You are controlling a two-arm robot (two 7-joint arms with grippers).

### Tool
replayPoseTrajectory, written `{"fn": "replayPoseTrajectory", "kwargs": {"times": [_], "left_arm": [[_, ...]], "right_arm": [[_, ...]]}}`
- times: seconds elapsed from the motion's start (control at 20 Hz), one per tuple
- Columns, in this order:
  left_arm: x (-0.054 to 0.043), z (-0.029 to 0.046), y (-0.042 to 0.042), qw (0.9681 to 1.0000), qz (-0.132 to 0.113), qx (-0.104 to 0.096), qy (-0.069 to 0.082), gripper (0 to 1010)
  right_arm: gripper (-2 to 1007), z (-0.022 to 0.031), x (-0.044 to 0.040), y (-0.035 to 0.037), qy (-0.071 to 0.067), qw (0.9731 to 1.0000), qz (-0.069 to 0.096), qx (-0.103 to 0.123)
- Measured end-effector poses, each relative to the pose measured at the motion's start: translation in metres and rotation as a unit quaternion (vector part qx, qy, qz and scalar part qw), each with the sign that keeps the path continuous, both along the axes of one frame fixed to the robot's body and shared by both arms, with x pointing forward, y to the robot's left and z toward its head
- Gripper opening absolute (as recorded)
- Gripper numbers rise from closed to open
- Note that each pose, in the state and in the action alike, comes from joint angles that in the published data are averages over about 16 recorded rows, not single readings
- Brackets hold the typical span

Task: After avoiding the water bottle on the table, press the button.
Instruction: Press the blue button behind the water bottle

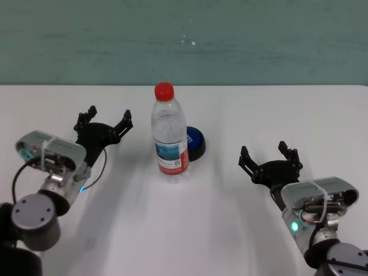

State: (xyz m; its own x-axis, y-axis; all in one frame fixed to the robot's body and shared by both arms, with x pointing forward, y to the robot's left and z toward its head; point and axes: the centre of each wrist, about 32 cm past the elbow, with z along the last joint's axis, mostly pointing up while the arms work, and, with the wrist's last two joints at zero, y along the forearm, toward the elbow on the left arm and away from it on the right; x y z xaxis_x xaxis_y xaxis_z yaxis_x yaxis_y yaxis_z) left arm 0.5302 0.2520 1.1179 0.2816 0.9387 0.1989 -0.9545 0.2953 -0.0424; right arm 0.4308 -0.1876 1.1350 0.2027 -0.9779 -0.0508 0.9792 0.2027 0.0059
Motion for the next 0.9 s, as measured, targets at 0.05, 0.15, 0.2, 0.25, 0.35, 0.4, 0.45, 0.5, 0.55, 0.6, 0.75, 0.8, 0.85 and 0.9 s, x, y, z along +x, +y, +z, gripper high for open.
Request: {"fn": "replayPoseTrajectory", "kwargs": {"times": [0.05,0.15,0.2,0.25,0.35,0.4,0.45,0.5,0.55,0.6,0.75,0.8,0.85,0.9], "left_arm": [[-0.0008,0.0000,0.0015,1.0000,0.002,-0.001,0.001,1010],[-0.0028,0.0001,0.0046,1.0000,0.005,-0.003,0.002,1010],[-0.0039,0.0001,0.0062,1.0000,0.007,-0.004,0.002,1010],[-0.0053,0.0001,0.0078,0.9999,0.009,-0.005,0.003,1010],[-0.0084,0.0001,0.0112,0.9999,0.012,-0.008,0.004,1010],[-0.0101,0.0001,0.0129,0.9999,0.013,-0.009,0.005,1010],[-0.0119,0.0001,0.0146,0.9998,0.014,-0.010,0.005,1010],[-0.0138,0.0002,0.0162,0.9998,0.016,-0.012,0.006,1010],[-0.0157,0.0002,0.0178,0.9998,0.017,-0.013,0.007,1010],[-0.0177,0.0003,0.0194,0.9997,0.018,-0.014,0.007,1010],[-0.0248,0.0008,0.0237,0.9996,0.020,-0.019,0.009,1010],[-0.0275,0.0010,0.0251,0.9995,0.020,-0.021,0.010,1010],[-0.0306,0.0012,0.0265,0.9995,0.021,-0.022,0.010,1010],[-0.0336,0.0015,0.0278,0.9994,0.021,-0.024,0.011,1010]], "right_arm": [[1004,0.0000,0.0000,0.0000,0.000,1.0000,0.000,0.000],[1004,0.0000,0.0000,0.0000,0.000,1.0000,0.000,0.000],[1004,0.0000,0.0000,0.0000,0.000,1.0000,0.000,0.000],[1004,0.0000,0.0000,0.0000,0.000,1.0000,0.000,0.000],[1004,0.0000,0.0000,0.0000,0.000,1.0000,0.000,0.000],[1004,0.0000,0.0000,0.0000,0.000,1.0000,0.000,0.000],[1004,0.0000,0.0000,0.0000,0.000,1.0000,0.000,0.000],[1004,0.0000,0.0000,0.0000,0.000,1.0000,0.000,0.000],[1004,0.0000,0.0000,0.0000,0.000,1.0000,0.000,0.000],[1004,0.0000,0.0000,0.0000,0.000,1.0000,0.000,0.000],[1004,0.0000,0.0000,0.0000,0.000,1.0000,0.000,0.000],[1004,0.0000,0.0000,0.0000,0.000,1.0000,0.000,0.000],[1004,0.0000,0.0000,0.0000,0.000,1.0000,0.000,0.000],[1004,0.0000,0.0000,0.0000,0.000,1.0000,0.000,0.000]]}}
